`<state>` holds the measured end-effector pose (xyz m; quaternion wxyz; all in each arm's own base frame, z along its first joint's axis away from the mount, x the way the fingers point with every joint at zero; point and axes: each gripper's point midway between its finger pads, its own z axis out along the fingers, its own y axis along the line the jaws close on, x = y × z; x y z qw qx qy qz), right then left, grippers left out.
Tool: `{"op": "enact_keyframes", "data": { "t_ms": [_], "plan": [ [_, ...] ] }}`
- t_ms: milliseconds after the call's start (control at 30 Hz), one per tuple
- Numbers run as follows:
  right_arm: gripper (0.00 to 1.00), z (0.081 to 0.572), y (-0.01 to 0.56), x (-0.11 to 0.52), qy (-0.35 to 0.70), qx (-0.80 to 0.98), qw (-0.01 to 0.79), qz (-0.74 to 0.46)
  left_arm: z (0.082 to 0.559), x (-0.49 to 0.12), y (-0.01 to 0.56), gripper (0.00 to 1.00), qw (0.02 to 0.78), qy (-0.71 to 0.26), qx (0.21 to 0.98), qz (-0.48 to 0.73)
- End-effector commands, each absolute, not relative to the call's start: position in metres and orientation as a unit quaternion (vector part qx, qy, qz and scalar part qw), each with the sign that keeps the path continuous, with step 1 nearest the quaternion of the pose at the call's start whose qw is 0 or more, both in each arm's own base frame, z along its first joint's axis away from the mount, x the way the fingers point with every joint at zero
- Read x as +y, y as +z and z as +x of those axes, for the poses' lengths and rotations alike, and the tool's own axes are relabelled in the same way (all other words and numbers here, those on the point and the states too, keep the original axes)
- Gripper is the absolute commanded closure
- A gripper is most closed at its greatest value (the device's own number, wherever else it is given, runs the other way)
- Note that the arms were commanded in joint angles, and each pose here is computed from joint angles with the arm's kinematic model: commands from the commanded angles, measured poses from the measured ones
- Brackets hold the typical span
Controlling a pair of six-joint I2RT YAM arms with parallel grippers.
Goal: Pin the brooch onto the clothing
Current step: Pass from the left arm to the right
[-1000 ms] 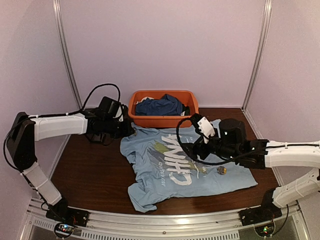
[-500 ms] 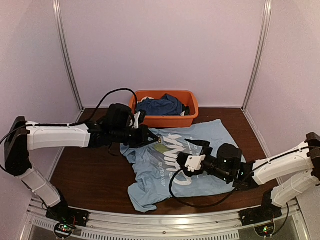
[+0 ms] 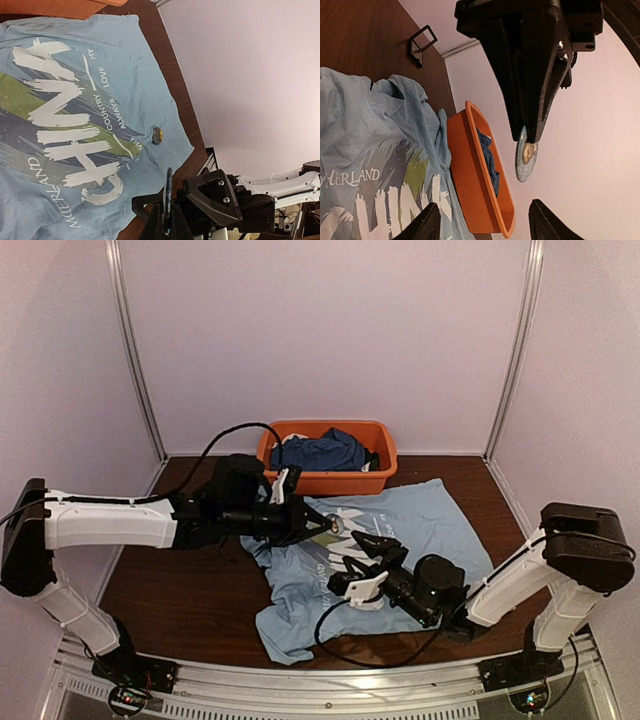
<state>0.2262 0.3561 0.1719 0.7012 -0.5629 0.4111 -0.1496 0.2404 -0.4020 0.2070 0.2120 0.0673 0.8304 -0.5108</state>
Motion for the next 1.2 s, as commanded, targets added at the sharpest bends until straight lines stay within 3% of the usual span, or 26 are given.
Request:
{"op": "enact_keyframes", "data": {
  "t_ms": [0, 667, 967, 1167],
  "plan": [
    [0.40, 0.229, 0.210, 0.345, -0.173, 0.398, 0.754, -0.492, 0.233, -0.405, 0.232, 1.00, 0.221, -0.544, 0.806, 0.073],
    [0.45, 0.225, 0.244, 0.360, -0.186, 0.368, 0.779, -0.472, 0.210, -0.415, 0.230, 1.00, 0.190, -0.566, 0.797, 0.087],
    [0.61, 0.222, 0.249, 0.365, -0.189, 0.363, 0.782, -0.470, 0.203, -0.422, 0.226, 1.00, 0.175, -0.577, 0.792, 0.092],
    [0.79, 0.223, 0.254, 0.364, -0.195, 0.366, 0.784, -0.462, 0.201, -0.422, 0.228, 1.00, 0.173, -0.583, 0.788, 0.092]
  ]
}}
